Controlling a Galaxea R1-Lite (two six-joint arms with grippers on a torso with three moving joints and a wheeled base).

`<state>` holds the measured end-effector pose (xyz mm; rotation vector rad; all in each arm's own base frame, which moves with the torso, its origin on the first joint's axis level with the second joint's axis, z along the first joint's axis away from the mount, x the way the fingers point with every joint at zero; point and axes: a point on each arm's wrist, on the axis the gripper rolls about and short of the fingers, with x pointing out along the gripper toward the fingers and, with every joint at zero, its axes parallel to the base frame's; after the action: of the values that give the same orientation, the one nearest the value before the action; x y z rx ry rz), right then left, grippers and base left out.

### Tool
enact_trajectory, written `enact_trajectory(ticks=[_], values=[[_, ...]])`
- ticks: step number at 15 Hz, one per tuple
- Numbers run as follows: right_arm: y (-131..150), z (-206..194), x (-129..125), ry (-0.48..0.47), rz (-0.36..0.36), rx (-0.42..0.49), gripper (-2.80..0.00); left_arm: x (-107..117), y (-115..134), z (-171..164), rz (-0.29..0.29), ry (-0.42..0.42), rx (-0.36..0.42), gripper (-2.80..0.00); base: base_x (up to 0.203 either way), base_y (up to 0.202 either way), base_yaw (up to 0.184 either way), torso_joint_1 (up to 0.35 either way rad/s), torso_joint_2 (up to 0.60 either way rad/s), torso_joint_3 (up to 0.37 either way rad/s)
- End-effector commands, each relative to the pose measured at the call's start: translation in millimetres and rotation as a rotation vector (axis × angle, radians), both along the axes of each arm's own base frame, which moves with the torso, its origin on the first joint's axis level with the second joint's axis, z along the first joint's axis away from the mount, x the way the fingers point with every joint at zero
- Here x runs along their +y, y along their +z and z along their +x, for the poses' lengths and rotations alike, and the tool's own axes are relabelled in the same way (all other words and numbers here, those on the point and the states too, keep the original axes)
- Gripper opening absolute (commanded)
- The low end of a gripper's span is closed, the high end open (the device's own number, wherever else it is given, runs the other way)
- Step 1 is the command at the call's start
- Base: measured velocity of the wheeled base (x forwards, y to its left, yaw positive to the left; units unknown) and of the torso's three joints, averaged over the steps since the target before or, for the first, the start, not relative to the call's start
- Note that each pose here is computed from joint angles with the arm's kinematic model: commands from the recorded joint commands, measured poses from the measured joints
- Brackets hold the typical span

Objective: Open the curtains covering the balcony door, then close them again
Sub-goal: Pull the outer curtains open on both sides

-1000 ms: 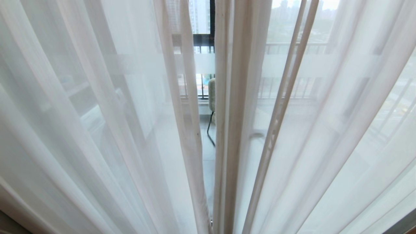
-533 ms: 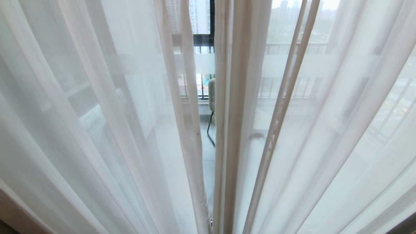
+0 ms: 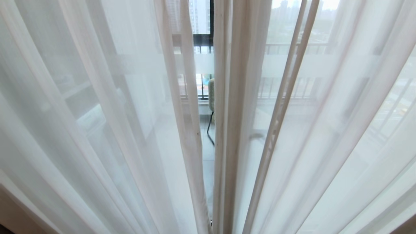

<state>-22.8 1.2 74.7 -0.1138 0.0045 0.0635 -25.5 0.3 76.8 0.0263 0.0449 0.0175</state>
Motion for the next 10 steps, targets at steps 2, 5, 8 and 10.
enact_trajectory(ticks=[2,5,8,10], values=[[0.1,0.0,0.0,0.003,0.002,-0.002,-2.80,0.0,0.0,0.0,0.000,0.000,0.000,-2.80,0.000,0.000,0.000,0.000,0.00,0.000],[0.1,0.0,0.0,0.001,0.022,-0.001,-2.80,0.0,0.0,0.0,0.000,0.002,0.000,-2.80,0.000,0.000,0.000,0.000,0.00,0.000],[0.0,0.0,0.0,0.001,0.022,0.001,-2.80,0.0,0.0,0.0,0.000,0.002,0.000,-2.80,0.000,0.000,0.000,0.000,0.00,0.000],[0.1,0.0,0.0,0.001,0.022,-0.001,-2.80,0.0,0.0,0.0,0.000,0.000,0.000,-2.80,0.000,0.000,0.000,0.000,0.00,0.000]])
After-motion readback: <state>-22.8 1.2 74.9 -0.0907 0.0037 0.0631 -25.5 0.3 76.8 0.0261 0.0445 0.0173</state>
